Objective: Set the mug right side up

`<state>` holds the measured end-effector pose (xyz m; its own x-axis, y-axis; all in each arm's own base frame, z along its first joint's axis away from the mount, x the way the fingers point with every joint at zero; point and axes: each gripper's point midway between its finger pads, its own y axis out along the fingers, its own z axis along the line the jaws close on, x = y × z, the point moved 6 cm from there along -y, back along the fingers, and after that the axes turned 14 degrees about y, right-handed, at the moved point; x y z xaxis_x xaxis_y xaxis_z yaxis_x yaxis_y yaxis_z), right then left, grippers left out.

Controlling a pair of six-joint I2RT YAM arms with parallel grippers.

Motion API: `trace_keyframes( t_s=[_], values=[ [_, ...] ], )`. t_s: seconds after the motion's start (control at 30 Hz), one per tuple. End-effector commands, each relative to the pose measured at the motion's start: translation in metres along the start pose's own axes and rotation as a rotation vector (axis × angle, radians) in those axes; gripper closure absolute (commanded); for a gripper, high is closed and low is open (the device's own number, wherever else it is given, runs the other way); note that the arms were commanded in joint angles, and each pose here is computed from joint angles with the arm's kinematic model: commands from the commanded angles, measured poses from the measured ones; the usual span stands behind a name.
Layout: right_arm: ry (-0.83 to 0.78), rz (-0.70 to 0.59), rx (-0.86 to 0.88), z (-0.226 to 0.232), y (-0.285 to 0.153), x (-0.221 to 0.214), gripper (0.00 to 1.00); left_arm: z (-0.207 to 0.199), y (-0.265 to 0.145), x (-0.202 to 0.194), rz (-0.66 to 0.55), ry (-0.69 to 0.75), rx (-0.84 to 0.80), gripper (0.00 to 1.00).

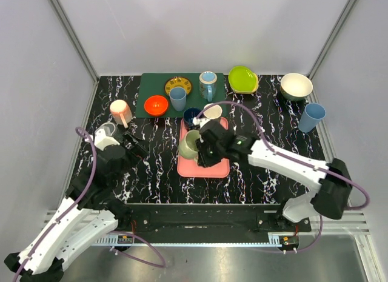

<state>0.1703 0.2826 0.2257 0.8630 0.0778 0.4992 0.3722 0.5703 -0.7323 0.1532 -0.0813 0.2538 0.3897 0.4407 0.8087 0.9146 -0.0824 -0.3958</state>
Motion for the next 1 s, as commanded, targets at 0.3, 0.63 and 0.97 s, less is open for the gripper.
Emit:
trace_keyframes(
  t_s=[0.3,0.63,0.97],
  values=[
    [-0.040,-0.033,-0.283,-0.028,0.085,0.007,1.00,0.019,0.000,-0.001,-0.004,0.065,0.132,0.01],
    [-0.026,-0.006,-0.358,-0.042,0.126,0.018,1.00,0.022,0.004,-0.001,0.001,0.104,0.167,0.01],
    [0.006,0.002,-0.369,-0.059,0.133,0.033,1.00,0.021,0.007,0.000,-0.001,0.129,0.176,0.01]
  ],
)
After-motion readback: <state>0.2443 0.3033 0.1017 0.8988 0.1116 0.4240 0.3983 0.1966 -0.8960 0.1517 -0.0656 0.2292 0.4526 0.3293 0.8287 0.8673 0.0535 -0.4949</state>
